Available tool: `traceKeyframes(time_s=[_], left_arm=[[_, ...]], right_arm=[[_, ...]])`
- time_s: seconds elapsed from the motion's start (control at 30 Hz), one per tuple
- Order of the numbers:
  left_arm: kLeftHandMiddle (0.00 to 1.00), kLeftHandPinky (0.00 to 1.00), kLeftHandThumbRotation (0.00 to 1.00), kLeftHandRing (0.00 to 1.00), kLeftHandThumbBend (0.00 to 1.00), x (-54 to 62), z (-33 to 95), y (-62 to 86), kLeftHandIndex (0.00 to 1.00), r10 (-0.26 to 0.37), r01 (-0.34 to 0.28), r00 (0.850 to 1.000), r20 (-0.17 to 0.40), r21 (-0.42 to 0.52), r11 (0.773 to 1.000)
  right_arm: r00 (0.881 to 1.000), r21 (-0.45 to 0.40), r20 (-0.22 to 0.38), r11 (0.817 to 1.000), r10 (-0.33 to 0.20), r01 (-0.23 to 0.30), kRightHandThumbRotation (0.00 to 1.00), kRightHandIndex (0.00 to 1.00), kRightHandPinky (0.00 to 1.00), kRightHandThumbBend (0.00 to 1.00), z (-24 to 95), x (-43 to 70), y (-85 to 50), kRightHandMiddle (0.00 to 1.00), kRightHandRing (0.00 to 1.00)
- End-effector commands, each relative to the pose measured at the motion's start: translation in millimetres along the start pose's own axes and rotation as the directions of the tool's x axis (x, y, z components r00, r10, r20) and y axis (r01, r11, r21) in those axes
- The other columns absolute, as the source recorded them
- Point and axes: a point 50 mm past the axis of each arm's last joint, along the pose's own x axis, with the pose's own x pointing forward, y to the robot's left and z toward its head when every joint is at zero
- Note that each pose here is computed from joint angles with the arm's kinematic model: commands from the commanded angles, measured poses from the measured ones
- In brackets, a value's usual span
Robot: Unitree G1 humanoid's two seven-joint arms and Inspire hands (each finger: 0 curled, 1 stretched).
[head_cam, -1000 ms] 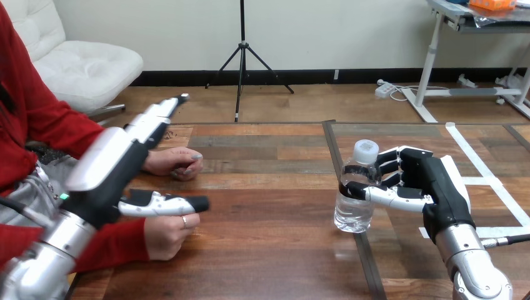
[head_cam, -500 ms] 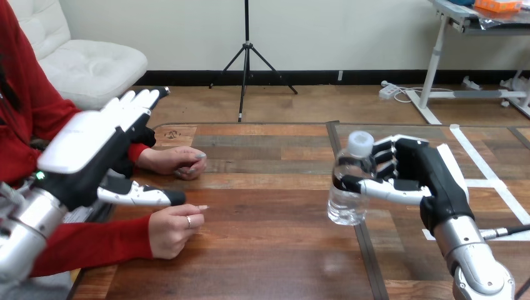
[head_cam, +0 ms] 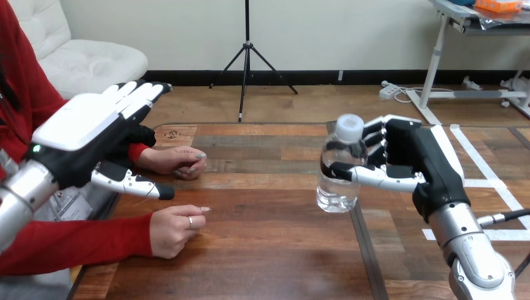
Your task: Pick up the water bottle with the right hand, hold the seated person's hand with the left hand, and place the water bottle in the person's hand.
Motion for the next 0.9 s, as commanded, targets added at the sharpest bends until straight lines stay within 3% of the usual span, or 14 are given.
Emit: traceKeyframes(time_s=[0.0, 0.33, 0.63, 0.87], left_arm=[[0.96, 0.89, 0.58, 0.94, 1.00, 8.4, -4.8, 20.0, 0.98, -0.026, 0.026, 1.000, -0.003, 0.028, 0.999], [0.93, 0.81, 0.58, 0.89, 1.00, 8.7, -11.5, 23.1, 0.95, -0.142, 0.143, 0.990, -0.025, 0.083, 0.986], [0.93, 0.82, 0.59, 0.90, 1.00, 9.1, -15.4, 24.6, 0.95, -0.248, 0.251, 0.968, -0.048, 0.078, 0.965], [0.94, 0.83, 0.59, 0.92, 1.00, 8.1, -19.3, 25.8, 0.95, -0.325, 0.331, 0.942, -0.079, 0.083, 0.940]], right_arm=[[0.995, 0.005, 0.099, 1.000, -0.007, 0.007, 0.00, 0.44, 0.23, 0.85, 24.8, 3.7, -3.8, 0.40, 0.29], [0.993, 0.012, 0.122, 1.000, -0.007, 0.006, 0.00, 0.44, 0.22, 0.85, 35.5, -1.4, -3.8, 0.40, 0.28], [0.990, 0.018, 0.143, 1.000, -0.006, 0.004, 0.00, 0.43, 0.22, 0.84, 45.2, -4.6, -5.9, 0.39, 0.28], [0.987, 0.029, 0.158, 1.000, -0.013, 0.008, 0.00, 0.42, 0.21, 0.84, 52.0, -5.3, -6.8, 0.39, 0.26]])
